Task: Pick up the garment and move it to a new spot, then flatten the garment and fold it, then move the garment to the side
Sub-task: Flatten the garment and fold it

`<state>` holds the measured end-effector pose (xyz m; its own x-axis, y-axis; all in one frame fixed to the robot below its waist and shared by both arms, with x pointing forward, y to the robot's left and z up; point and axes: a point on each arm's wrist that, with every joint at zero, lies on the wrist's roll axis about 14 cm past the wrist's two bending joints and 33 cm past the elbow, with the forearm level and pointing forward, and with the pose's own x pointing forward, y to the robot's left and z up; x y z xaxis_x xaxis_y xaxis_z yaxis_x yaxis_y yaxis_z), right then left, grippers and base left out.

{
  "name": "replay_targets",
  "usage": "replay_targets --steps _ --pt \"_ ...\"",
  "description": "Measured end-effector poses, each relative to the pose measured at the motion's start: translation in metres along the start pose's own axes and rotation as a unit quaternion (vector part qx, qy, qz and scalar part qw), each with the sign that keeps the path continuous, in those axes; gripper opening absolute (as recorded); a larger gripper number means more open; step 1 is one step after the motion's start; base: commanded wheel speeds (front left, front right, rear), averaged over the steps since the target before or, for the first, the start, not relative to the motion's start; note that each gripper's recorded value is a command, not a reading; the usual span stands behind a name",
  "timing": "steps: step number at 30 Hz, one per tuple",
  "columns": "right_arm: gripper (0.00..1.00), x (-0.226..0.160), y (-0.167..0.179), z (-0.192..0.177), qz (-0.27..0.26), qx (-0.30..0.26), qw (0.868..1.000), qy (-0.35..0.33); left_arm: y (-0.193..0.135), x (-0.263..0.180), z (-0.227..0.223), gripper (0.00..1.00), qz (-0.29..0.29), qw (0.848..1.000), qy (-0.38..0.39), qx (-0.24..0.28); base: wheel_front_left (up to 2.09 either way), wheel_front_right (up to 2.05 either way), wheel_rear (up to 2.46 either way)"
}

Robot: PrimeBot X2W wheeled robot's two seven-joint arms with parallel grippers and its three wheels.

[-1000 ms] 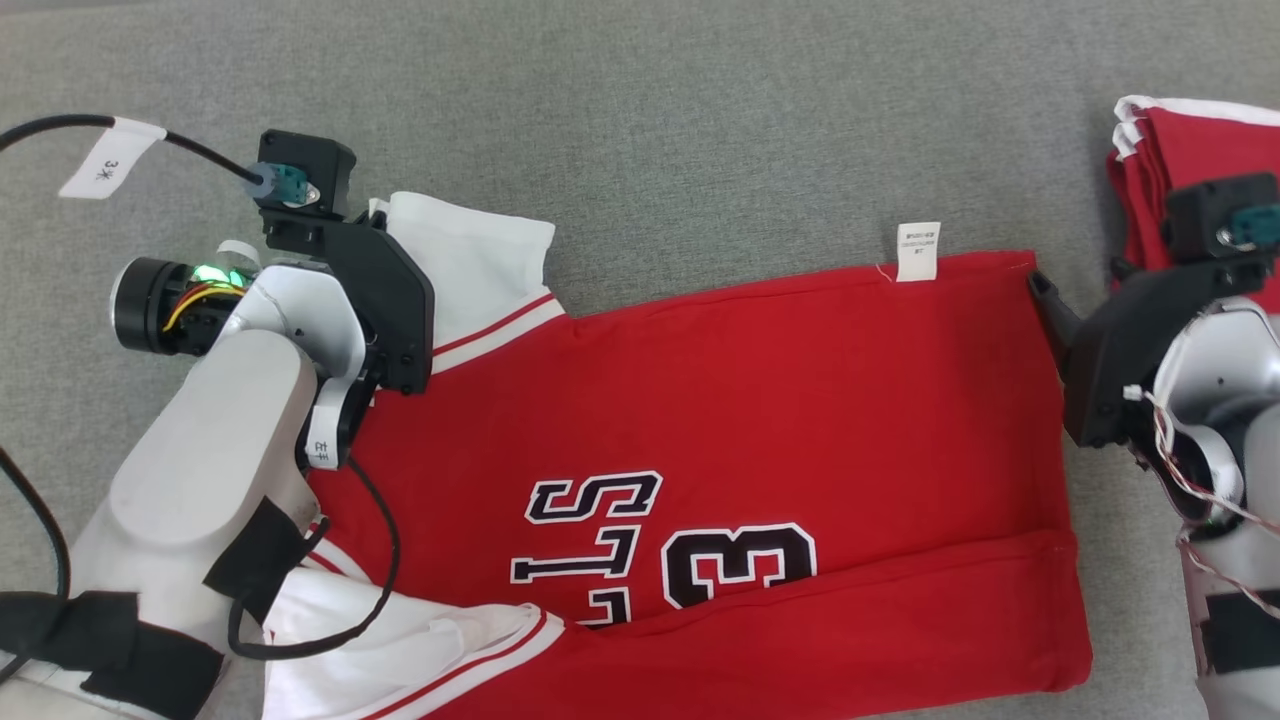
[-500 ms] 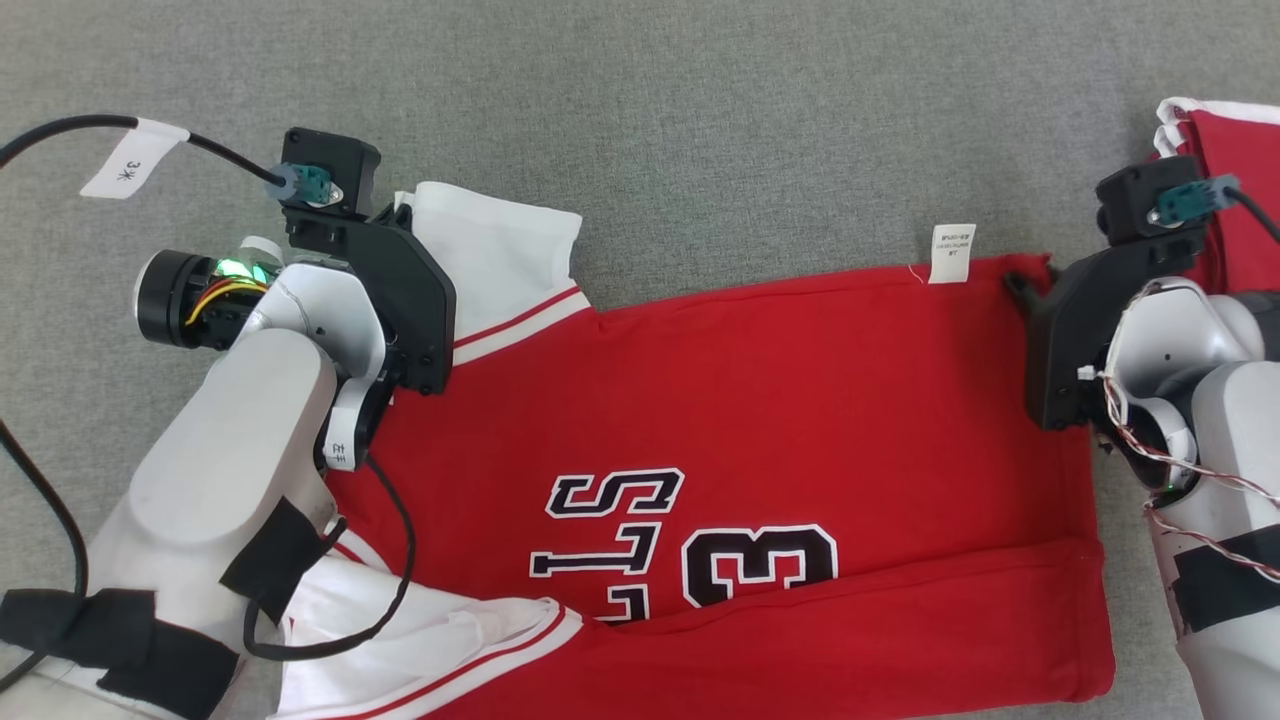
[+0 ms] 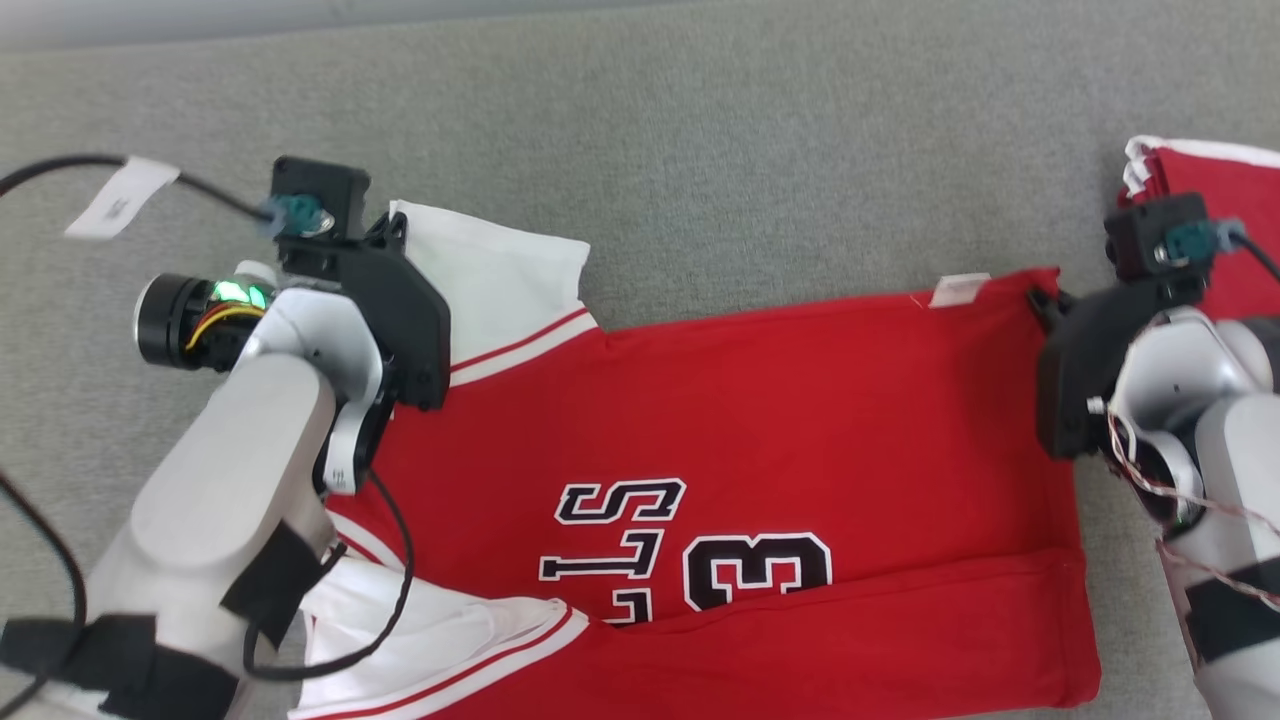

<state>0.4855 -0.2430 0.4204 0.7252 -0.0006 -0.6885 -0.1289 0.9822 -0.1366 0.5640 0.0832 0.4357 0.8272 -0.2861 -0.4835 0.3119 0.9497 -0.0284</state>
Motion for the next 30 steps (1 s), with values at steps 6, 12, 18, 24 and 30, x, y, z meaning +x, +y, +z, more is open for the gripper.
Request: replay_targets --steps 6,12,18,24,30 --pt "0.0 -0.014 -0.002 -0.009 0.0 -0.002 1.0 -0.018 0.009 -0.024 0.001 0.0 0.011 0.999 -0.043 -0.024 0.0 0.0 0.0" --pt "0.0 -0.033 0.002 0.0 0.005 -0.036 0.997 -0.074 0.012 -0.066 -0.008 0.0 0.024 0.995 -0.085 -0.051 0.0 0.0 0.0" --pt "0.0 -0.045 0.009 -0.001 0.016 -0.072 0.992 -0.098 0.007 -0.109 -0.019 0.0 0.034 0.99 -0.112 -0.076 0.0 0.0 0.0" --pt "0.0 -0.052 0.017 -0.014 0.033 -0.106 0.99 -0.085 -0.002 -0.145 -0.036 0.0 0.041 0.986 -0.114 -0.115 0.0 0.0 0.0" --pt "0.0 -0.062 0.027 -0.038 0.055 -0.136 0.988 -0.05 -0.012 -0.174 -0.059 0.0 0.046 0.983 -0.098 -0.148 0.0 0.0 0.0"
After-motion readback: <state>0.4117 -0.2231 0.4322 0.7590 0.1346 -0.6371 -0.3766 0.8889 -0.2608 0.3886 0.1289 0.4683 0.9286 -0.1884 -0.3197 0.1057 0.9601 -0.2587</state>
